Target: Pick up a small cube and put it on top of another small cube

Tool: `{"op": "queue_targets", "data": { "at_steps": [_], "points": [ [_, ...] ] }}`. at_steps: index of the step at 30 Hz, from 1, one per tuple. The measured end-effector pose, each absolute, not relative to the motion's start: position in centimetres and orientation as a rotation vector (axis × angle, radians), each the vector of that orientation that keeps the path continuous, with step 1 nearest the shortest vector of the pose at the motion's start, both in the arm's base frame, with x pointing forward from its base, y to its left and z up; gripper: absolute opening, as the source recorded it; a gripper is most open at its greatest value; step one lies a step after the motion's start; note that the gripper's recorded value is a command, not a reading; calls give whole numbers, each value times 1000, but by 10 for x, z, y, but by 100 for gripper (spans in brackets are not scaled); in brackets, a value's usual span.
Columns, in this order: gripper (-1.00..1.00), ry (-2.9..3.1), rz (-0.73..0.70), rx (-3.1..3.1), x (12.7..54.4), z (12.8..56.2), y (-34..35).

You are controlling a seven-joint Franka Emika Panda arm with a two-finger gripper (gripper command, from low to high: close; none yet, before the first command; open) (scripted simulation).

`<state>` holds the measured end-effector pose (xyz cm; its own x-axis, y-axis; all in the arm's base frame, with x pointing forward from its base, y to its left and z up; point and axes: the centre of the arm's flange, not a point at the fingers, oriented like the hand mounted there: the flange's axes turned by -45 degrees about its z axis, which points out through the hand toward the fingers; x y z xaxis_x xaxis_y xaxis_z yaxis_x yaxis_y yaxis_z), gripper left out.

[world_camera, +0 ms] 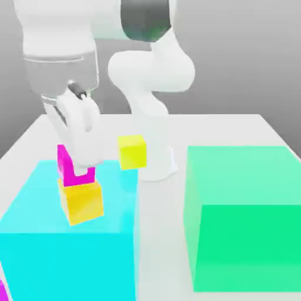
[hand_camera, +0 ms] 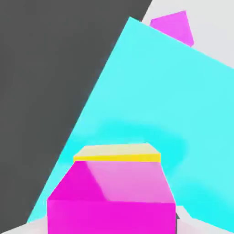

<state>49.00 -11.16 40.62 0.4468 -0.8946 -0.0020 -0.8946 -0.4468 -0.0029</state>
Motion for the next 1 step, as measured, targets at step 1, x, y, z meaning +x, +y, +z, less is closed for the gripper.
{"op": "queue_targets", "data": {
  "at_steps": [1],
  "points": [
    [100, 1650, 0, -2669, 490, 406, -112]
  ]
}}
